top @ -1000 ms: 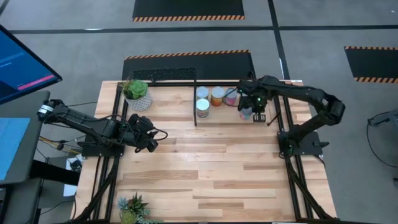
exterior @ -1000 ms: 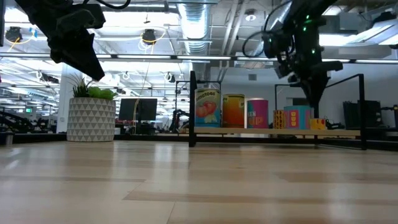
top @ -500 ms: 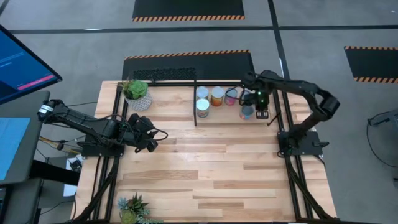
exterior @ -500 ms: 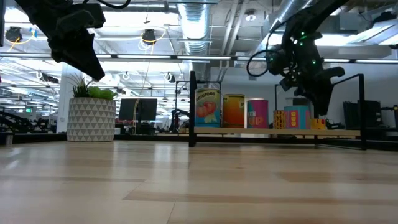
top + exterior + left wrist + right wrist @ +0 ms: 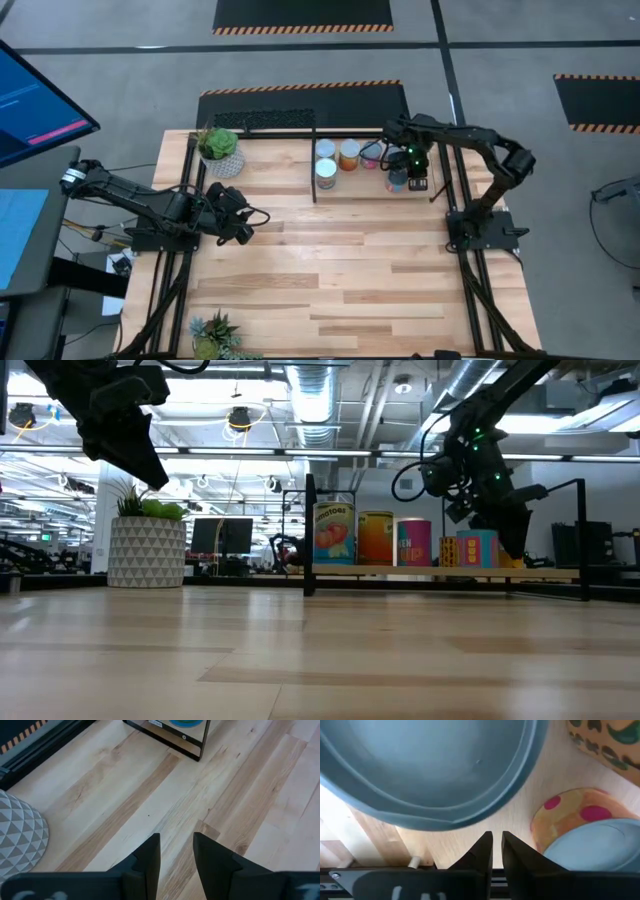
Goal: Pick and place cans onto a shelf
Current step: Adjust the cans
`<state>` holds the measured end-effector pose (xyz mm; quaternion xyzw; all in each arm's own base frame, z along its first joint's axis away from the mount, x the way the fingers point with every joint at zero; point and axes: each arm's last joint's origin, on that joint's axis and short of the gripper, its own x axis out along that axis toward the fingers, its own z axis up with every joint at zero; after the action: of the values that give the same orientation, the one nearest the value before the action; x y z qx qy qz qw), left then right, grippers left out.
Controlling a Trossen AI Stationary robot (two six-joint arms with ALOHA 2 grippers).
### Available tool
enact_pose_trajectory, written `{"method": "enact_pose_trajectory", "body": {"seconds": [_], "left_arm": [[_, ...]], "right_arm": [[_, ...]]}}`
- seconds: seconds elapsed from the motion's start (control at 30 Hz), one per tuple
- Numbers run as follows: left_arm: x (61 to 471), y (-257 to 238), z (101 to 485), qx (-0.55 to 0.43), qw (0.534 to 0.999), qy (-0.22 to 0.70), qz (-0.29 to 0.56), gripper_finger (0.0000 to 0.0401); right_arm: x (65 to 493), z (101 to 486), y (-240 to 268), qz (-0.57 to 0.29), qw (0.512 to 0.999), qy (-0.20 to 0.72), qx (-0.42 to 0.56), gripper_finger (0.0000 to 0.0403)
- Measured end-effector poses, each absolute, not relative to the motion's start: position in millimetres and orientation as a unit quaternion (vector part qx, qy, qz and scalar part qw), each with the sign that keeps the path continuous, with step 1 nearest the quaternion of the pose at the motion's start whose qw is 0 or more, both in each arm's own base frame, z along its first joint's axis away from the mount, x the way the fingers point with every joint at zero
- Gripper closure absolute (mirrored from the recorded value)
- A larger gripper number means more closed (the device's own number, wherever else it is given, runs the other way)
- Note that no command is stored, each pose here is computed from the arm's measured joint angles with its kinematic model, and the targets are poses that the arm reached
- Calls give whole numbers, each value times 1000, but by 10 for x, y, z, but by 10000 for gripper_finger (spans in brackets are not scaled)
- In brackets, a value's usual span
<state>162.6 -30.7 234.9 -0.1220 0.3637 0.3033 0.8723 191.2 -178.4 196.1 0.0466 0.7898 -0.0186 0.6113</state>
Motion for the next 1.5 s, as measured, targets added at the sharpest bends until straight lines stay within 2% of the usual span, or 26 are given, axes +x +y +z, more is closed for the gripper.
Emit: {"method": "enact_pose_trajectory", "body": {"seconds": [0.33, 0.67, 1.07, 1.3, 1.5], "left_arm": [[1626, -308, 2350, -120, 873, 364, 302, 296], [1626, -308, 2350, -121, 873, 364, 302, 296], [1626, -310, 2349, -123, 872, 366, 300, 296], [1626, -310, 2348, -122, 872, 366, 300, 296], [1626, -309, 2349, -119, 873, 367, 299, 296]], "right_arm": [[1890, 1961, -1834, -42, 602, 797, 29, 338], [1926, 1952, -1867, -57, 616, 785, 18, 338], [1905, 1994, -1868, -79, 603, 794, -3, 338], [1842, 2328, -1649, -107, 636, 764, -22, 338], [1728, 2698, -1381, -135, 719, 682, 10, 338]]}}
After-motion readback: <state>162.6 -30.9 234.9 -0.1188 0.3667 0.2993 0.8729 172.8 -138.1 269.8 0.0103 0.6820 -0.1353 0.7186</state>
